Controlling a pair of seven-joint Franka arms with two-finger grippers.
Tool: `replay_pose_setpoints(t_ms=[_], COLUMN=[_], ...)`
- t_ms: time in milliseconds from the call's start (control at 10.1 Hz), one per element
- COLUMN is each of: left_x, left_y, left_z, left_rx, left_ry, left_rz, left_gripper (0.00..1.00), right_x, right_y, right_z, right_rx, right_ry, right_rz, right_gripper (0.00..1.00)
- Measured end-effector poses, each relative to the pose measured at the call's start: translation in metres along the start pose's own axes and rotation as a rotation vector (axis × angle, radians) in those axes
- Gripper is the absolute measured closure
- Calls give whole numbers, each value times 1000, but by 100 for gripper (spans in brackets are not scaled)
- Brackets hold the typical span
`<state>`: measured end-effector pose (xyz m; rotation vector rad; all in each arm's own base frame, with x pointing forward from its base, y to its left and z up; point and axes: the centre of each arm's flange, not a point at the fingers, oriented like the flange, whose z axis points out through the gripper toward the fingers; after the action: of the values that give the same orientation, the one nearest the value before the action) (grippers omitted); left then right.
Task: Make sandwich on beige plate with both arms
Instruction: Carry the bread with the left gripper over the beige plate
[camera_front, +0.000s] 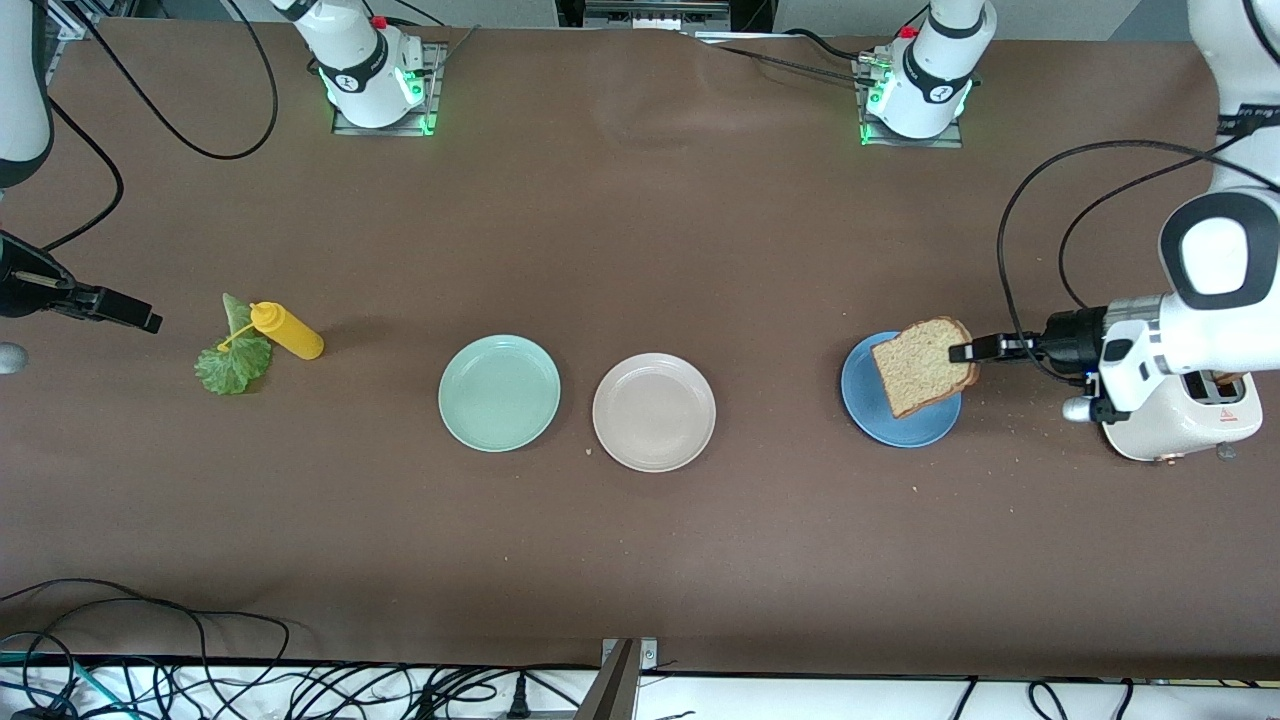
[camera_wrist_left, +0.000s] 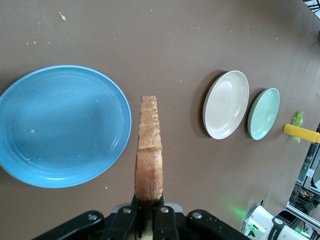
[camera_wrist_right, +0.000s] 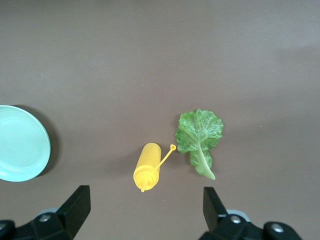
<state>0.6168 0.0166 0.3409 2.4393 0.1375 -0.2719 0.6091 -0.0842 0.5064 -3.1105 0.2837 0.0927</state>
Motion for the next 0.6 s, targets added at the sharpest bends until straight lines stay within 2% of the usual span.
replay_pose_setpoints(t_ms=[99,298,596], left_x=[1,2,-3], left_y=[-4,5,29], left_z=[6,20,63], left_rx=[-21,-132,-224], left_ry=[1,20,13], left_rz=[-14,-44,-67], left_gripper=[91,91,91], right_x=[0,0,0], right_y=[0,0,0], right_z=[0,0,0], right_rx=[0,0,0], right_ry=[0,0,0], right_rz=[0,0,0], right_gripper=[0,0,0])
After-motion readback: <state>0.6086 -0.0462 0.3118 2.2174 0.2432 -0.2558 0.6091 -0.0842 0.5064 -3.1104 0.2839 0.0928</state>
